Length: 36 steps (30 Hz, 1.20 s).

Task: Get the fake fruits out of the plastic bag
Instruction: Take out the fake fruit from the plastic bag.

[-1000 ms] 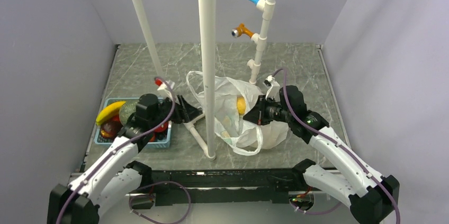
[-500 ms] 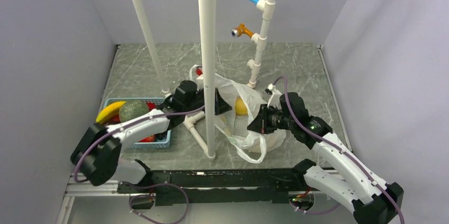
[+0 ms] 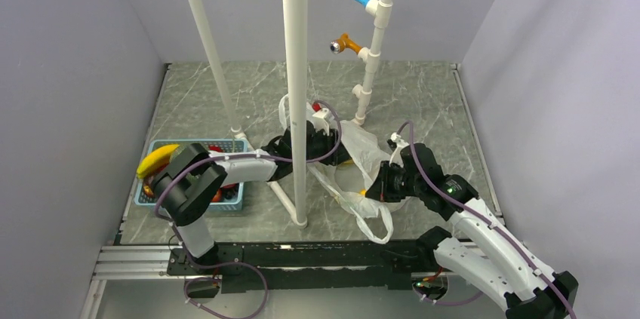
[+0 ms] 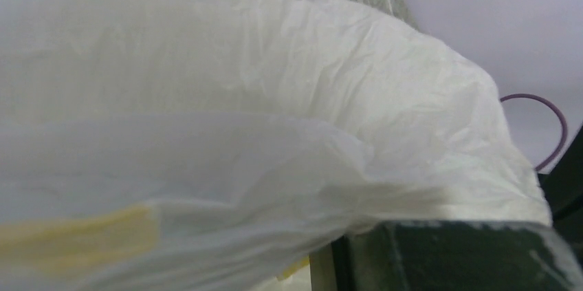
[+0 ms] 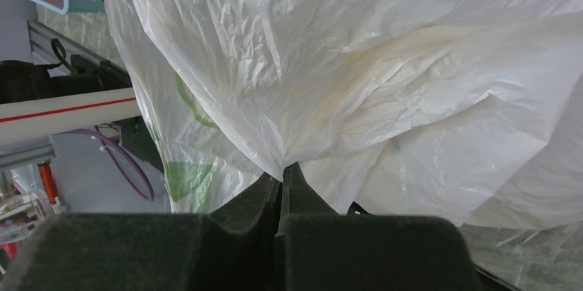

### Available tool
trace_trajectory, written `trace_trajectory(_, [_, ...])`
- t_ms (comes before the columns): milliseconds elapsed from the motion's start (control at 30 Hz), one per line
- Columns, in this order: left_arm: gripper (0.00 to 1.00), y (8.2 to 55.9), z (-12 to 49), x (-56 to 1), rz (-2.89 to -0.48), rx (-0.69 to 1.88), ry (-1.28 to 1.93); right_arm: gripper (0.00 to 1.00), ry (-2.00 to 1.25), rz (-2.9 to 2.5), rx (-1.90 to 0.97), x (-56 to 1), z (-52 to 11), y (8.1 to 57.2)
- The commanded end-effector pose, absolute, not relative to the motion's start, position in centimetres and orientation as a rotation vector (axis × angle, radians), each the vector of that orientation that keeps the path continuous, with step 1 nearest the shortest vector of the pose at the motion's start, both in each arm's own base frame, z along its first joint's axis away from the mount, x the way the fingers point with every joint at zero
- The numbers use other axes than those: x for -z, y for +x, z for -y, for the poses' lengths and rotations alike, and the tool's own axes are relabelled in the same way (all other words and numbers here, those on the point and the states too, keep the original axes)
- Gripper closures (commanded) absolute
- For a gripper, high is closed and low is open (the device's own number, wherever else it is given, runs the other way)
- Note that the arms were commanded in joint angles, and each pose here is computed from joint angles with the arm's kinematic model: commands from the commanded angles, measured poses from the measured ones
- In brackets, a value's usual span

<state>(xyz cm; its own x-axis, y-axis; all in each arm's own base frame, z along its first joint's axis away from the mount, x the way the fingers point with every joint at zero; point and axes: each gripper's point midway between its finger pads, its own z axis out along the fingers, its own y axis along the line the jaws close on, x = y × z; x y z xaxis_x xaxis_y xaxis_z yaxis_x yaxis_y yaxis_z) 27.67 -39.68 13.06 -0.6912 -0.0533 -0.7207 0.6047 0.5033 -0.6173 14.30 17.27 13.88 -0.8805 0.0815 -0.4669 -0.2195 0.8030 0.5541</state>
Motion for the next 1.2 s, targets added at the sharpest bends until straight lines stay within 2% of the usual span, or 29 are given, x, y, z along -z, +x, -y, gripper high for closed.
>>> trace_trajectory(0, [0.62, 28.9, 41.0, -14.9, -1.869, 1.173, 0.45, 1.0, -0.045, -2.478, -0.835, -14.4, -17.2, 15.1])
trace_trajectory(67, [0.59, 28.7, 40.8, -14.4, -1.856, 1.07, 0.449, 1.0, -0.041, -2.47, -0.831, -14.5, -17.2, 15.3])
trace_trajectory(167, [0.59, 28.1, 41.5, -14.4, -1.807, 0.948, 0.53, 1.0, -0.031, -2.469, -0.82, -14.3, -17.1, 15.4])
trace_trajectory(300, [0.6, 25.5, 43.3, -13.9, -1.834, 1.019, 0.663, 1.0, 0.011, -2.436, -0.765, -15.2, -16.4, 16.4])
trace_trajectory(533, [0.58, 23.8, 42.7, -11.0, -1.885, 1.081, 0.637, 1.0, 0.009, -2.345, -0.79, -17.5, -16.7, 17.3])
trace_trajectory(733, [0.36, 23.1, 44.9, -9.3, -1.897, 1.052, 0.708, 1.0, 0.003, -2.353, -0.777, -17.6, -16.5, 17.2])
trace_trajectory(767, [0.24, 23.1, 45.0, -9.2, -1.893, 1.055, 0.7, 1.0, 0.005, -2.348, -0.784, -17.7, -16.5, 17.1])
trace_trajectory(800, [0.04, 23.1, 45.0, -9.0, -1.894, 1.056, 0.694, 1.0, 0.007, -2.346, -0.788, -17.7, -16.5, 17.0])
trace_trajectory(833, [0.01, 23.1, 45.1, -8.9, -1.896, 1.055, 0.695, 1.0, 0.008, -2.341, -0.789, -17.7, -16.5, 17.0])
trace_trajectory(1167, [0.0, 22.7, 47.7, -6.9, -1.924, 0.959, 0.764, 1.0, 0.008, -2.362, -0.801, -16.7, -16.6, 16.7])
